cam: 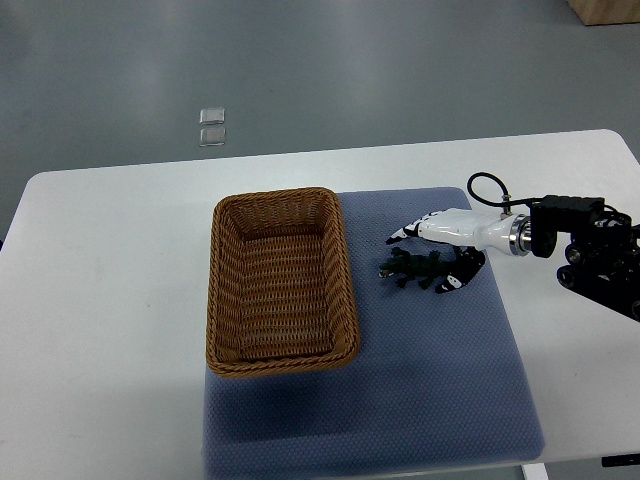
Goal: Place crocodile in brown basket with right hand
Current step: 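Lower the right hand and close fingers around the crocodile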
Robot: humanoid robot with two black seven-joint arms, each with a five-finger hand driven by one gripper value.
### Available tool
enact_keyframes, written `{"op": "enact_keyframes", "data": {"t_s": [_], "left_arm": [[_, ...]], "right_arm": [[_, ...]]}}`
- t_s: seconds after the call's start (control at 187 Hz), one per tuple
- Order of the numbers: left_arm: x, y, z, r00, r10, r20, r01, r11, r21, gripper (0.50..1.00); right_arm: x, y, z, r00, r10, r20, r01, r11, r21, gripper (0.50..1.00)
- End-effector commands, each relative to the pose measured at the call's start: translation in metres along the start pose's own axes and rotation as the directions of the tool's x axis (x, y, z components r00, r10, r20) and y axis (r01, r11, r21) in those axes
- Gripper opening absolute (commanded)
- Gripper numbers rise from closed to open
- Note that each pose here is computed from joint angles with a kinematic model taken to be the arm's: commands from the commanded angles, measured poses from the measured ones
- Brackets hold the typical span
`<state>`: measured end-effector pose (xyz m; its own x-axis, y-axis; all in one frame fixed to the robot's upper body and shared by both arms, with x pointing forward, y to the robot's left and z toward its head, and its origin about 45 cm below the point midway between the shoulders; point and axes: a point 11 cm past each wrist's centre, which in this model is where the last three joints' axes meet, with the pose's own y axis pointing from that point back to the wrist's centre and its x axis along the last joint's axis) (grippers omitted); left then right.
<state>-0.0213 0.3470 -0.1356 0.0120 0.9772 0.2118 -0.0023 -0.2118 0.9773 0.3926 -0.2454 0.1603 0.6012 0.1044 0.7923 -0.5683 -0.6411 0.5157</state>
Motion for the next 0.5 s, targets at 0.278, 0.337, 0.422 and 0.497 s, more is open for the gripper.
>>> {"op": "enact_keyframes", "data": {"t_s": [0.278, 0.337, 0.422, 0.497], "left_arm": [[0.0000, 0.0000, 0.0000, 1.000, 0.000, 0.000, 0.000, 1.000, 0.000, 1.000], [0.0000, 0.0000, 0.0000, 1.000, 0.000, 0.000, 0.000, 1.000, 0.000, 1.000], [0.0000, 0.0000, 0.0000, 1.000, 0.000, 0.000, 0.000, 1.000, 0.000, 1.000], [0.0000, 0.0000, 0.0000, 1.000, 0.000, 0.000, 0.000, 1.000, 0.000, 1.000]], "right_arm": [[0.0044, 0.0007, -0.0068, 1.000, -0.003, -0.019, 0.004, 0.998, 0.062, 0.829], [0.0024, 0.0001, -0.0076, 1.000, -0.009, -0.022, 0.011, 0.998, 0.065, 0.829], [0.0012, 0.0001, -0.0075, 1.000, -0.012, -0.021, 0.013, 0.998, 0.065, 0.829], [0.0003, 0.0001, -0.0075, 1.000, -0.015, -0.022, 0.016, 0.998, 0.065, 0.829]]}}
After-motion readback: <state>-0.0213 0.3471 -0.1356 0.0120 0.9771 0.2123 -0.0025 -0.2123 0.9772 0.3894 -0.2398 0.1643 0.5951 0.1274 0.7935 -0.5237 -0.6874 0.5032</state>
